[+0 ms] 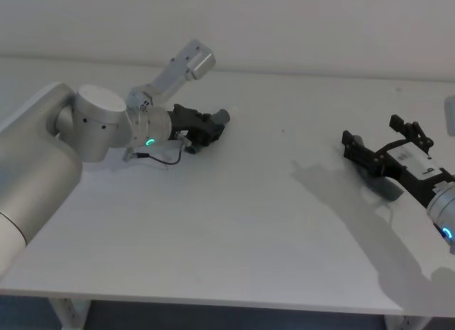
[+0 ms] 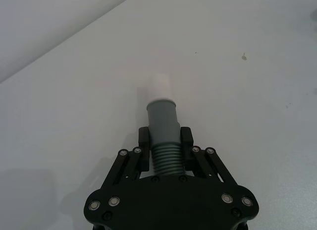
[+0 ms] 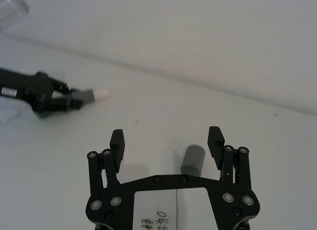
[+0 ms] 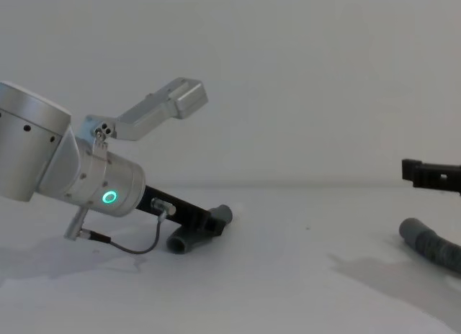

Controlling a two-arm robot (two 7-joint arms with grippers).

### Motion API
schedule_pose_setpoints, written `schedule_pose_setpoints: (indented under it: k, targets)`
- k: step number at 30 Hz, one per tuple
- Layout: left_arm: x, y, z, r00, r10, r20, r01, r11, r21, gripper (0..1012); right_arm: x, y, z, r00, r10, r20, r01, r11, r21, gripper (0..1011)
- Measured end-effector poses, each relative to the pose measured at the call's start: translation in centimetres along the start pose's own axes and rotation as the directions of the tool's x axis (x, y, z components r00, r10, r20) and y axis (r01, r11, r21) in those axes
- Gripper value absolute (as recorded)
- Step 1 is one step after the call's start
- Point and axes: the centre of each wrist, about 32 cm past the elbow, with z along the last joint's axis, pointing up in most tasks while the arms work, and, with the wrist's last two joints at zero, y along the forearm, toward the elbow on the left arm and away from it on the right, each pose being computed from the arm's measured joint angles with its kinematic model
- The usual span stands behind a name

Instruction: Use both hands to pick up one end of the pipe from the table, align the ends, and insert them.

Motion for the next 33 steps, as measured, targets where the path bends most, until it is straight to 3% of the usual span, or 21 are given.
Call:
schedule_pose_setpoints:
  k: [3, 13, 33]
  targets:
    - [0.00, 0.00, -0.01, 1.0000, 0.000, 0.000, 0.000, 1.0000, 0.000, 358, 0.9, -0.1, 0.6, 0.999, 0.032, 0.012, -0.031, 0.998, -0.054, 1001]
    - [0.00, -0.01, -0.01, 1.0000, -0.001, 0.000, 0.001, 1.0000, 0.000, 358, 2.6, 0.2, 1.2, 0.995, 0.094, 0.035, -0.087, 0.983, -0.160, 1001]
    - [0.00, -0.01, -0.01, 1.0000, -0.001, 0.000, 0.001, 1.0000, 0.000, 358, 4.2, 1.6, 0.6, 0.992, 0.119, 0.036, -0.104, 0.955, -0.278, 1001]
